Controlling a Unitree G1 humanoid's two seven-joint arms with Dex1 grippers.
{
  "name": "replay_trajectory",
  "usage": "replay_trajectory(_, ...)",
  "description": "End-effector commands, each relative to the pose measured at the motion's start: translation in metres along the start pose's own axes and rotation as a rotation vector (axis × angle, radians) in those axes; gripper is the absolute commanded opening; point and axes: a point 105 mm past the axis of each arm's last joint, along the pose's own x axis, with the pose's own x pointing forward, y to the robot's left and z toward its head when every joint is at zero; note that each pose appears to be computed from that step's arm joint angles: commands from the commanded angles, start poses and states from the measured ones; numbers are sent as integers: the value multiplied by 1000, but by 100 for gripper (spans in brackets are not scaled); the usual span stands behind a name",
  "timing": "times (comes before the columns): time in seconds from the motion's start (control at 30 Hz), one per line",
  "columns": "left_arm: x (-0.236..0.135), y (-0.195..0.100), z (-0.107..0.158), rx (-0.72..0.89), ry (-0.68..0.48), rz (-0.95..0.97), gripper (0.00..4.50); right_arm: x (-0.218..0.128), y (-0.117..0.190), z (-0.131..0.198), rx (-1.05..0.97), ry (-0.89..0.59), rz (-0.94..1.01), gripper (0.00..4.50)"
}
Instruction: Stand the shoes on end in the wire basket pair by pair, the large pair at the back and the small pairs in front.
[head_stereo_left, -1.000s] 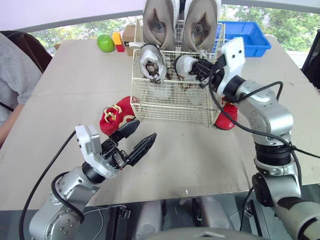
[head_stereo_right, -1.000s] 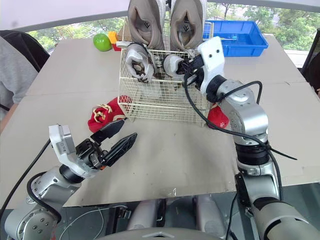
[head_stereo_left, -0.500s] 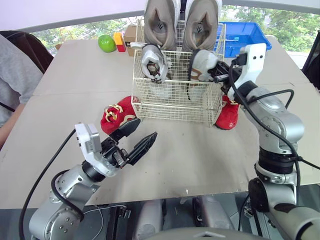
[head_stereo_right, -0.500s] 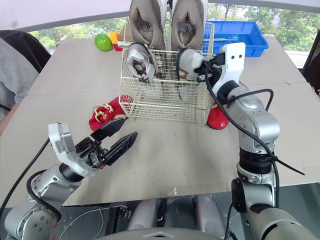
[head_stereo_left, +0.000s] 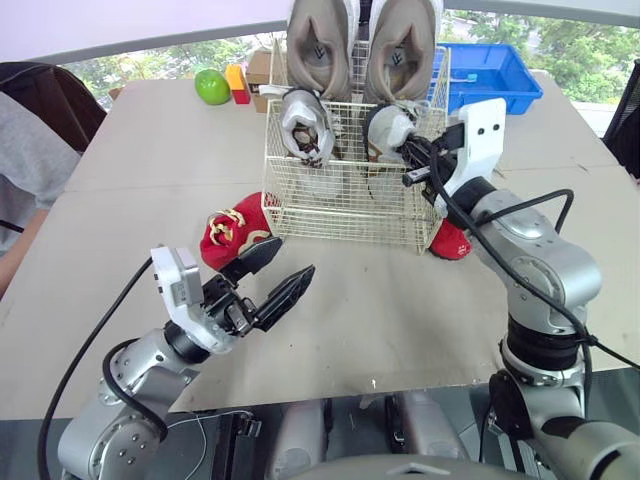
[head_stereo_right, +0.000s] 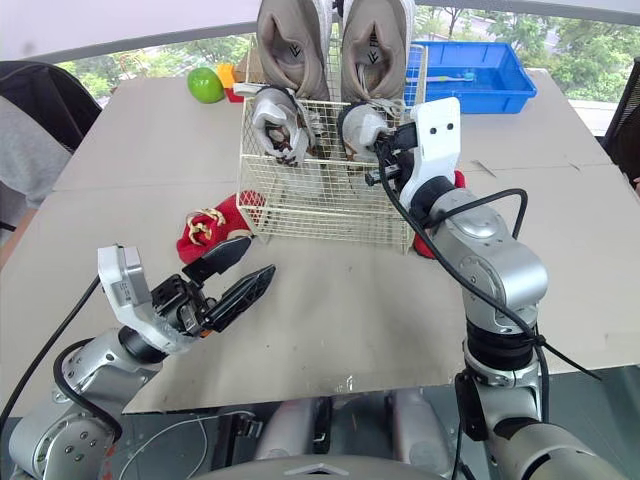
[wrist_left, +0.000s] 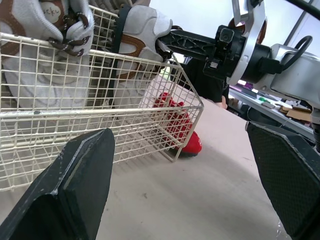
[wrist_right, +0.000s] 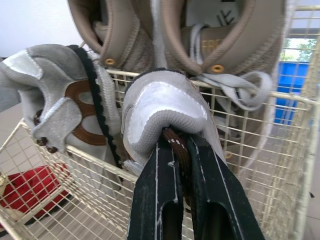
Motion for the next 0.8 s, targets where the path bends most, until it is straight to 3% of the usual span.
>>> replay_trajectory(0.03, 2, -3, 6, 35, -21, -16, 450, -2, 2, 22, -4, -79, -24, 6)
replay_trajectory(0.3, 3, -3, 6, 37, -20, -19, 450, -4, 6, 28, 4, -106, -93, 6)
replay_trajectory(0.5, 4, -3, 6, 33, -17, -25, 450, -9, 17, 12, -18, -47, 11, 6)
replay_trajectory(0.57, 5, -3, 6, 31, -15, -28, 450, -10, 7, 7, -32, -30, -6, 6)
replay_trajectory(0.67, 6, -3, 6, 32, -14, -30, 450, -11, -4, 7, -107, -31, 7, 158)
replay_trajectory(0.7, 6, -3, 6, 32, -13, -30, 450, -14, -3, 8, -173, -32, 54, 180)
replay_trajectory(0.8, 6, -3, 6, 33, -13, -27, 450, -18, -2, 7, -226, -23, 126, 180)
